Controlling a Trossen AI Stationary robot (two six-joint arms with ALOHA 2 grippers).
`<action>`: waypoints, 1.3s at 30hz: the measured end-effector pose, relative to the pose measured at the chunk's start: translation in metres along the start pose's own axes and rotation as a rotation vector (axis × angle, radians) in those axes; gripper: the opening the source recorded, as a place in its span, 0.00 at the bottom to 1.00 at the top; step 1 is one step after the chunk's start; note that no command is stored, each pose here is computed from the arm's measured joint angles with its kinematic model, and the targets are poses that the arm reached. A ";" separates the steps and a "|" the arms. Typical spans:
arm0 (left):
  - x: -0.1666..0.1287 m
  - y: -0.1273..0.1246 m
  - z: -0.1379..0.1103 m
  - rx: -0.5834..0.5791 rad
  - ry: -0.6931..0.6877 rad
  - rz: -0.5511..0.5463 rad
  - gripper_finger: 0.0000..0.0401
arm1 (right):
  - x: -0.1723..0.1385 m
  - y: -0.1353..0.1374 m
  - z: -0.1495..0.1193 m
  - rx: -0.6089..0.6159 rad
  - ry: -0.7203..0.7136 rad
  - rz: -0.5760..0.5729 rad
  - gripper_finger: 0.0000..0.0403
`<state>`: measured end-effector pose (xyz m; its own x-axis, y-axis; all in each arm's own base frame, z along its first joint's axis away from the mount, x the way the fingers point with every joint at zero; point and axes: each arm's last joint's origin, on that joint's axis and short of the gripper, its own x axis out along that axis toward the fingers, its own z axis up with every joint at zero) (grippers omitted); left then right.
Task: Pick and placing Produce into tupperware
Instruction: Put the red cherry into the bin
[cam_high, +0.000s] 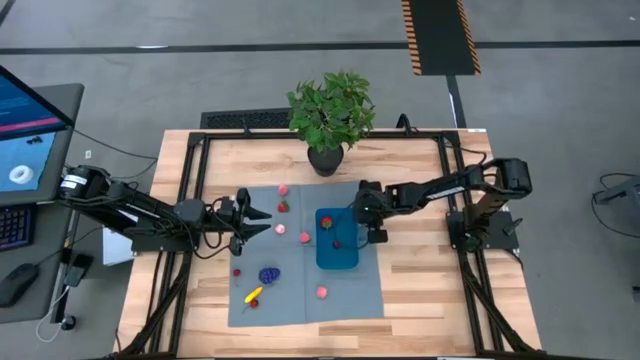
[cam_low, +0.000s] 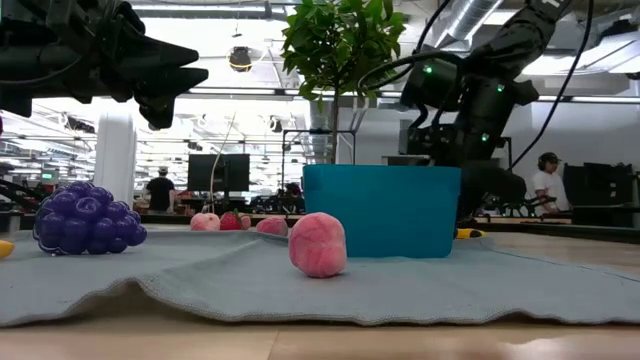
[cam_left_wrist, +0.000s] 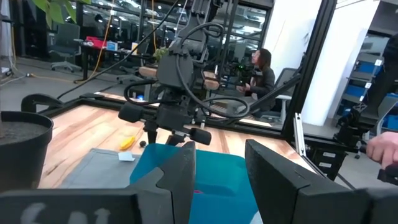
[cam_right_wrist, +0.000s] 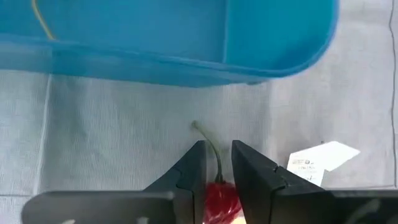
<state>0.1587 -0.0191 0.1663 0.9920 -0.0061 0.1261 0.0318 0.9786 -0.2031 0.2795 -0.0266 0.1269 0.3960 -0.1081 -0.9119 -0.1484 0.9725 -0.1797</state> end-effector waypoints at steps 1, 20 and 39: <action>0.000 0.000 0.000 0.000 0.000 0.000 0.32 | 0.001 0.000 -0.001 0.002 0.006 0.005 0.23; 0.000 0.000 0.000 0.001 -0.002 0.001 0.32 | -0.026 -0.002 0.002 -0.004 -0.046 -0.019 0.03; 0.000 0.000 -0.001 -0.006 0.012 0.003 0.32 | -0.163 0.030 -0.009 0.004 -0.548 -0.011 0.03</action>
<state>0.1592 -0.0192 0.1656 0.9935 -0.0051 0.1140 0.0290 0.9775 -0.2090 0.2020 0.0188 0.2672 0.8117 0.0043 -0.5840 -0.1385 0.9729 -0.1854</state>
